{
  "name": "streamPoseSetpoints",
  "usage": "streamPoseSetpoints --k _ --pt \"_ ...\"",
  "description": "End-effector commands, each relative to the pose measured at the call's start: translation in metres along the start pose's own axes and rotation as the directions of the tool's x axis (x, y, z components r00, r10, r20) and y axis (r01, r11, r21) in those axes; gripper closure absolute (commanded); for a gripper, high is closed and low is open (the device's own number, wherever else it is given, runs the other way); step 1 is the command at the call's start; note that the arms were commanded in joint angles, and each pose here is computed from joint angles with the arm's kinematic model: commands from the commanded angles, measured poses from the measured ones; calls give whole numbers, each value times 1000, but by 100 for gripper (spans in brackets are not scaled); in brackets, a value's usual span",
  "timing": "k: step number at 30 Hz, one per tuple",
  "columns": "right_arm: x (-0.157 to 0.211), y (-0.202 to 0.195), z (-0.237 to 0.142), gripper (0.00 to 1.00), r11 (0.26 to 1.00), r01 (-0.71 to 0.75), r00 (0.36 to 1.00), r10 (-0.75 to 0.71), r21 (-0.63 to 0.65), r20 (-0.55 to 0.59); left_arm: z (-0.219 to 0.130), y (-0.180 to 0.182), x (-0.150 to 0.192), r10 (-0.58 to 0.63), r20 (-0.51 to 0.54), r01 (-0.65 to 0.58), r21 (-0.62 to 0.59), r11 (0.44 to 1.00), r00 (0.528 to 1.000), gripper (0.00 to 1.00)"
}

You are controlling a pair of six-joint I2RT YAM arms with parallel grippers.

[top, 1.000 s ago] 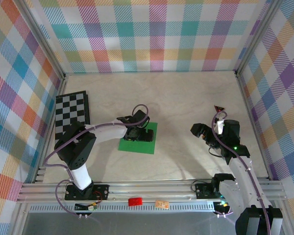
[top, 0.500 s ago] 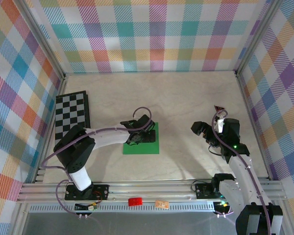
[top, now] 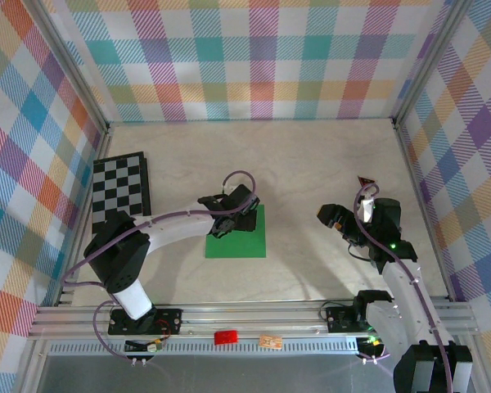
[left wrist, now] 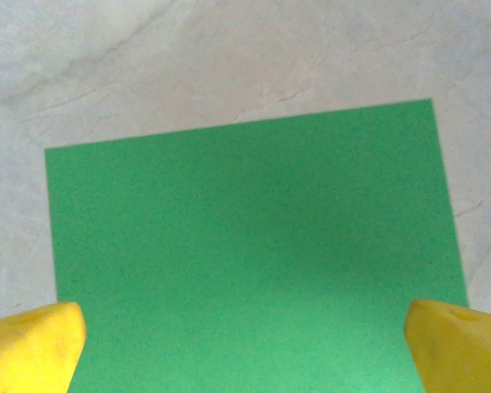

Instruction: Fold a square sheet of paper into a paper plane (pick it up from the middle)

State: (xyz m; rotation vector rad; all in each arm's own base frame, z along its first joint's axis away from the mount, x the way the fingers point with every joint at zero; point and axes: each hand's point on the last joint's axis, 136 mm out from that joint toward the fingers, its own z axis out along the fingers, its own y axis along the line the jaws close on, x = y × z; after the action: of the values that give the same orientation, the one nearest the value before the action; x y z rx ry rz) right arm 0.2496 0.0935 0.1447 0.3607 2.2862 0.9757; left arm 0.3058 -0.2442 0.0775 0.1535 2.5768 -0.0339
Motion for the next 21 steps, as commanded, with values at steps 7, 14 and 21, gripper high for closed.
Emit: streamPoseSetpoints --k 7,14,21 --pt "-1 10 -6 1 1000 5 999 -5 -6 -44 7 -12 8 68 -173 -75 -34 997 983 0" --pt "6 12 -7 1 1000 -13 997 12 -15 -81 18 -10 17 22 -283 -52 -102 993 959 0" --pt "10 12 -6 1 999 -35 995 32 -26 -92 25 -4 29 -147 -300 126 -91 988 943 1"
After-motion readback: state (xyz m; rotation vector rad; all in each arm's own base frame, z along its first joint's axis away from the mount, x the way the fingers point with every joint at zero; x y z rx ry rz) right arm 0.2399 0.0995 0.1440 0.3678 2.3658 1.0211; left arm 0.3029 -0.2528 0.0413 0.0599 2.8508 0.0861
